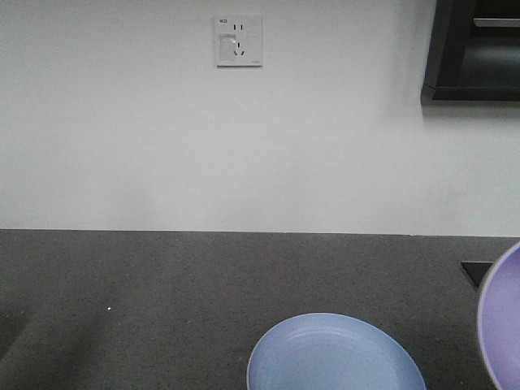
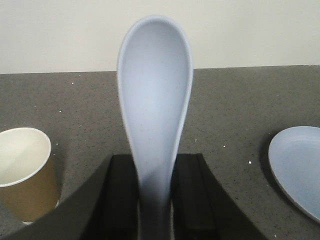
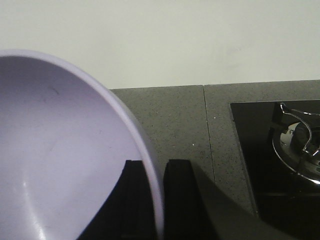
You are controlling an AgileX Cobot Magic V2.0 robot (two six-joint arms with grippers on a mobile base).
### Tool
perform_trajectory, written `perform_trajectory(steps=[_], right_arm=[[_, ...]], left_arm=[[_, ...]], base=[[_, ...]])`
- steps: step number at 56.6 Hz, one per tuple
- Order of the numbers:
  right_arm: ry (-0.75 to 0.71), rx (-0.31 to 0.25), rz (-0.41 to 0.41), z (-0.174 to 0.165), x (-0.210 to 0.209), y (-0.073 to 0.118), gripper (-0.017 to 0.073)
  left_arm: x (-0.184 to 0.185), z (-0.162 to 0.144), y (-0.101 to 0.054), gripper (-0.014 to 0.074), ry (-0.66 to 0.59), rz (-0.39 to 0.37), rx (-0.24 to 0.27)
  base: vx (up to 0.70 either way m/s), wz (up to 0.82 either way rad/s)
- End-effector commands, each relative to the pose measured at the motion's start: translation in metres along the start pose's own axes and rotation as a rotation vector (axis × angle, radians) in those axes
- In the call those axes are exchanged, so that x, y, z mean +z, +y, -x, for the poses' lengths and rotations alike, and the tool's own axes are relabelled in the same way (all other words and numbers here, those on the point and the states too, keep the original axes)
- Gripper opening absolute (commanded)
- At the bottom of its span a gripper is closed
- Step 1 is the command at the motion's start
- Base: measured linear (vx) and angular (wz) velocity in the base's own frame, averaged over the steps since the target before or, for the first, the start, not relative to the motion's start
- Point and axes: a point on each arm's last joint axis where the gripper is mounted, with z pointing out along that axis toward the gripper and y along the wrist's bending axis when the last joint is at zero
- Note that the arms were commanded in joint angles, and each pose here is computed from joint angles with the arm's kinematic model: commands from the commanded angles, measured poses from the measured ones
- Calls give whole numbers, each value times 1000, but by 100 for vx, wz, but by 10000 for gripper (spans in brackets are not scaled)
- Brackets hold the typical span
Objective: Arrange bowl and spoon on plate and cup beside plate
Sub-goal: 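Drive the base to the counter with the pale blue plate, then lower the lavender bowl onto the plate and open right gripper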
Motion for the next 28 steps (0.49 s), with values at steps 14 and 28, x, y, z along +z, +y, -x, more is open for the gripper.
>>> perform_trajectory(steps=[14,28], right_arm=[[-115,-4,-10,16,-4,0,-9],[-94,45,21,20,9,0,-9]], left_arm=[[-5,13,-3,-6,-99,-21,-13],[-5,14,-3,-6,-106,-21,-14]], base=[[0,0],[0,0]])
